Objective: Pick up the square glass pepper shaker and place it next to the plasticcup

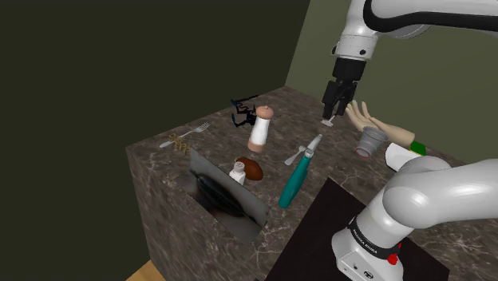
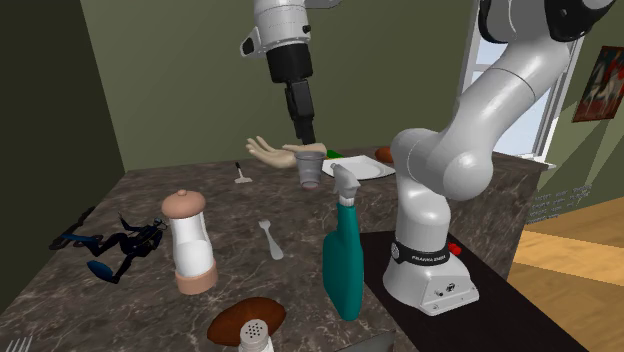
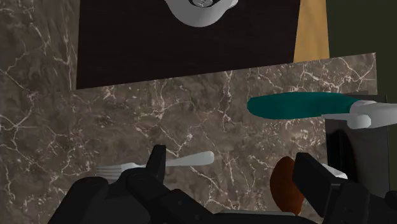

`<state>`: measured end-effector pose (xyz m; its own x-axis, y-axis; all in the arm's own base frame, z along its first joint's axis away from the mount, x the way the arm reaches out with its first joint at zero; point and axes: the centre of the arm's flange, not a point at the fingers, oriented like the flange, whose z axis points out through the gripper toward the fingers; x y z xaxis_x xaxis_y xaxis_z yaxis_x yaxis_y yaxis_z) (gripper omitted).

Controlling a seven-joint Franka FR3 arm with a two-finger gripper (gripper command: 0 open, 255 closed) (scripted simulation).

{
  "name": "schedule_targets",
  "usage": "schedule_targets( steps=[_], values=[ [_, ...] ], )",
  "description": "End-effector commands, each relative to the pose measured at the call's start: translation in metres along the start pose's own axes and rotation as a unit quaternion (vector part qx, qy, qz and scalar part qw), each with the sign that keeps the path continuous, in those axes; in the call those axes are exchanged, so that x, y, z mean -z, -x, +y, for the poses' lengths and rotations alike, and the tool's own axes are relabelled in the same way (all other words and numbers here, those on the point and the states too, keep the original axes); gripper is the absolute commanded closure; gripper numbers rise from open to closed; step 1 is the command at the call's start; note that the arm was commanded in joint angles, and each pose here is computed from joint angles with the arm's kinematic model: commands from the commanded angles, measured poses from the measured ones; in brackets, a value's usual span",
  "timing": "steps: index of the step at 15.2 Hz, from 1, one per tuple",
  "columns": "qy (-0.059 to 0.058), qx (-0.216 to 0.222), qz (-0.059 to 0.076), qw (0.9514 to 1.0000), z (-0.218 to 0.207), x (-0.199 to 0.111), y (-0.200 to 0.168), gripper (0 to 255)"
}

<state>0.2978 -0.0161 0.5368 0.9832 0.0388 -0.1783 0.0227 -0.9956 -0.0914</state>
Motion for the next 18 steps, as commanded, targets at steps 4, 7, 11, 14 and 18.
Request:
schedule_targets(
  steps=[4,7,11,14,18],
  values=[
    [0.006,0.001,0.006,1.0,-0.034,-0.018,-0.013,0],
    [0.012,0.002,0.011,0.9999,-0.068,-0.036,-0.026,0],
    [0.02,0.003,0.019,0.9996,-0.113,-0.061,-0.043,0],
    [0.026,0.003,0.025,0.9993,-0.146,-0.08,-0.056,0],
    [0.034,0.004,0.032,0.9989,-0.19,-0.105,-0.074,0]
  ],
)
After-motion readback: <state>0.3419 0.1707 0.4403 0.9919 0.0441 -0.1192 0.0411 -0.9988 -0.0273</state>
